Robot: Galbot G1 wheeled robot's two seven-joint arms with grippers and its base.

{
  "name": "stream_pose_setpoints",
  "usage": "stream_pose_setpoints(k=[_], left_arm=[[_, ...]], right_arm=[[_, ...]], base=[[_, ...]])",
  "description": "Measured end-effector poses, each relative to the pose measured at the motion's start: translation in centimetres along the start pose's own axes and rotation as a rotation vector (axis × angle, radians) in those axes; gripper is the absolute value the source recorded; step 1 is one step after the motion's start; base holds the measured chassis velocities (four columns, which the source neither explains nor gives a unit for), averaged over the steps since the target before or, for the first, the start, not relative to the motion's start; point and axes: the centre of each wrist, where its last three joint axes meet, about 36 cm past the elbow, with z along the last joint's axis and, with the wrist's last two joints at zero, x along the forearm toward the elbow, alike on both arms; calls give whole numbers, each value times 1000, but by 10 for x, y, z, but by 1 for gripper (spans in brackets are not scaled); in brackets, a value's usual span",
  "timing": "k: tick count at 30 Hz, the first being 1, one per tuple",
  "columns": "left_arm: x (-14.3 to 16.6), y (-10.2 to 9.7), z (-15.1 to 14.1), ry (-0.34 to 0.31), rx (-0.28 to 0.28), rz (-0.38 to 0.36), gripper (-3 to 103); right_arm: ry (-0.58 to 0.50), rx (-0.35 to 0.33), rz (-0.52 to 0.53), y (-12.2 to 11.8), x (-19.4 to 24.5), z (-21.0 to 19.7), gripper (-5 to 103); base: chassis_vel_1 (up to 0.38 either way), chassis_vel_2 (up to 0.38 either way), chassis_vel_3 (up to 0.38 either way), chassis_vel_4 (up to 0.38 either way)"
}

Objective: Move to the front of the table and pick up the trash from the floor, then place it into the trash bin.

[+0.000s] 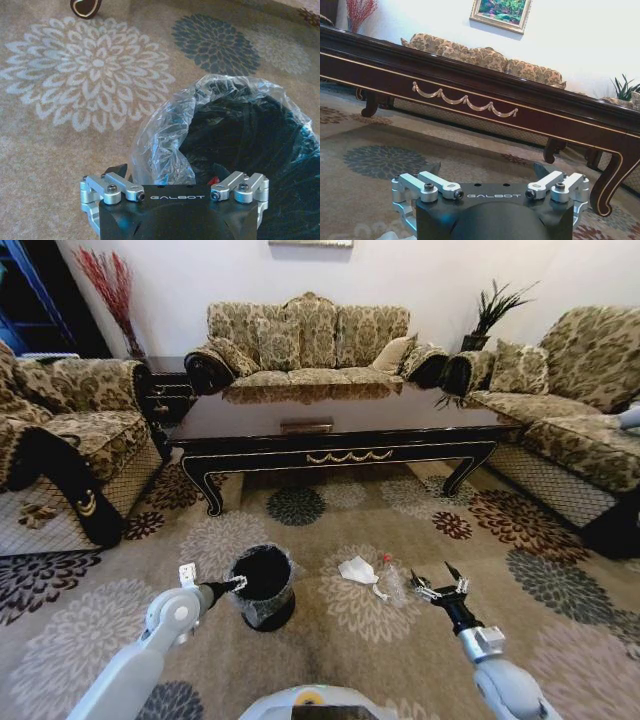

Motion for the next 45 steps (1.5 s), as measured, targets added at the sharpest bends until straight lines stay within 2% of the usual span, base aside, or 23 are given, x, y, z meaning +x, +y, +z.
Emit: stream_pose_setpoints(k=[4, 8, 9, 10, 12, 15, 16, 19, 22, 24, 27, 28, 30, 38, 43, 45], left_arm=[[-10, 0, 0, 8, 9, -2, 80], [-19, -3, -1, 13, 13, -7, 80], [-19, -4, -1, 14, 13, -13, 75], [-19, -4, -1, 14, 13, -13, 75], [-21, -5, 1, 24, 15, -14, 64], [-21, -5, 3, 31, 15, -17, 58], [-22, -4, 4, 34, 16, -19, 48], [-21, -3, 5, 34, 17, -22, 43], [-19, -1, 4, 30, 15, -16, 27], [-18, 0, 4, 30, 14, -14, 27], [-15, 6, 5, 28, -1, -32, 10], [-15, 6, 5, 28, -1, -32, 10], [-13, 8, 7, 29, -8, -38, 3], [3, 13, 2, 1, -52, -70, 0], [20, 15, -6, -23, -100, -88, 0], [27, 15, -9, -29, -122, -96, 0]], right_arm=[[8, -2, 1, -1, 2, 2, 100], [15, -1, 5, -3, 2, 4, 100], [15, -2, 5, -3, 2, 5, 100], [15, -2, 5, -3, 2, 5, 100], [17, -4, 7, -4, 2, 5, 100], [17, -6, 10, -4, 2, 6, 100], [16, -6, 12, -5, 0, 6, 100], [14, -7, 11, -5, -1, 7, 100], [21, -13, 8, -4, -3, 7, 100], [24, -15, 6, -3, -4, 7, 100], [29, -18, 9, -4, -6, 10, 100], [29, -18, 9, -4, -6, 10, 100], [30, -17, 16, -6, -7, 11, 100], [46, -45, 43, -12, -10, 14, 100], [105, -92, 86, -21, -20, 22, 100], [161, -117, 112, -29, -27, 32, 100]], base=[[0, 0, 0, 0], [0, 0, 0, 0], [0, 0, 0, 0], [0, 0, 0, 0], [0, 0, 0, 0], [0, 0, 0, 0], [0, 0, 0, 0], [0, 0, 0, 0], [0, 0, 0, 0], [0, 0, 0, 0], [0, 0, 0, 0], [0, 0, 0, 0], [0, 0, 0, 0], [0, 0, 0, 0], [0, 0, 0, 0], [0, 0, 0, 0]])
